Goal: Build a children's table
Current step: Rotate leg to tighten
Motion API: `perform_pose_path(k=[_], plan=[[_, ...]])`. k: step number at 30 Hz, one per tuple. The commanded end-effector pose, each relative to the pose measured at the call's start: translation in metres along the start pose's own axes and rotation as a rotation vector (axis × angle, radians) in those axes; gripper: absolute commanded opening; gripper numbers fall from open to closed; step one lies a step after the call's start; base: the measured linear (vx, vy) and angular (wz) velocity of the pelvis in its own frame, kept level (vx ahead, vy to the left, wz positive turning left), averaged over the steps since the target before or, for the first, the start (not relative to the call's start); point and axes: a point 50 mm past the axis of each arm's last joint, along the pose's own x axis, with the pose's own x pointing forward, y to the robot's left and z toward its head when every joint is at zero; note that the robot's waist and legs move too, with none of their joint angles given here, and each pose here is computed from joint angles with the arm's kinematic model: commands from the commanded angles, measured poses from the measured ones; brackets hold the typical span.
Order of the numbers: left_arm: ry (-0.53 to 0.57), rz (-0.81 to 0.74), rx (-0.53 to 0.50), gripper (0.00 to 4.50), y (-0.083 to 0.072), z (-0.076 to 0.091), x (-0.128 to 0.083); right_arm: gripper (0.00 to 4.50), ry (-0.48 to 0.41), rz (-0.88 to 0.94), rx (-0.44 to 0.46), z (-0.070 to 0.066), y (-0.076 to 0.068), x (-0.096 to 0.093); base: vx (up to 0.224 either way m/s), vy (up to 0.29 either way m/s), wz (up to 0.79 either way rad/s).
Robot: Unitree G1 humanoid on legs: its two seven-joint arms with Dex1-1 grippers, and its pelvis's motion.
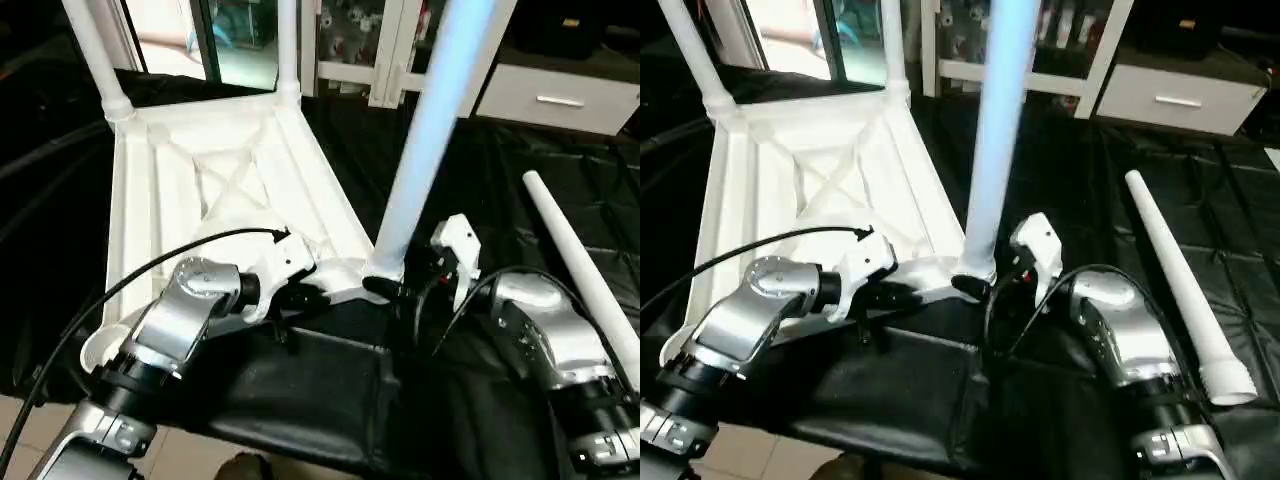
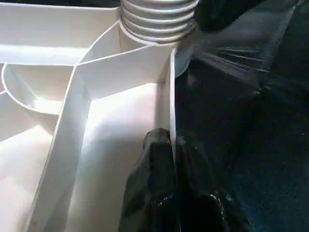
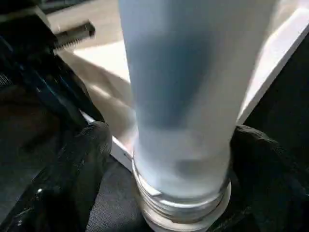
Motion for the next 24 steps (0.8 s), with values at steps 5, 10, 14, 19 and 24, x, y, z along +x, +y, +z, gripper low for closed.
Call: perform_pose_path(k=[5, 10, 14, 19, 24], plan=[[-0.136, -0.123, 0.045, 0.00, -0.015, 0.018, 0.008, 4.00, 0.038, -0.005, -0.023, -0.006, -0.004, 0.002, 0.000, 0.000, 0.00], [-0.134, -0.128, 0.045, 0.00, -0.016, 0.018, 0.008, 4.00, 0.002, -0.002, -0.021, -0.002, -0.005, 0.002, 0.000, 0.000, 0.00], [-0.133, -0.130, 0.045, 0.00, -0.016, 0.018, 0.008, 4.00, -0.036, 0.010, -0.015, 0.002, -0.005, 0.000, 0.000, 0.000, 0.00], [-0.132, -0.130, 0.045, 0.00, -0.015, 0.018, 0.007, 4.00, -0.070, 0.016, -0.013, 0.006, -0.004, -0.003, 0.000, 0.000, 0.00], [-0.130, -0.129, 0.044, 0.00, -0.014, 0.018, 0.007, 4.00, -0.043, -0.009, -0.017, 0.002, -0.008, -0.005, 0.000, 0.000, 0.00]])
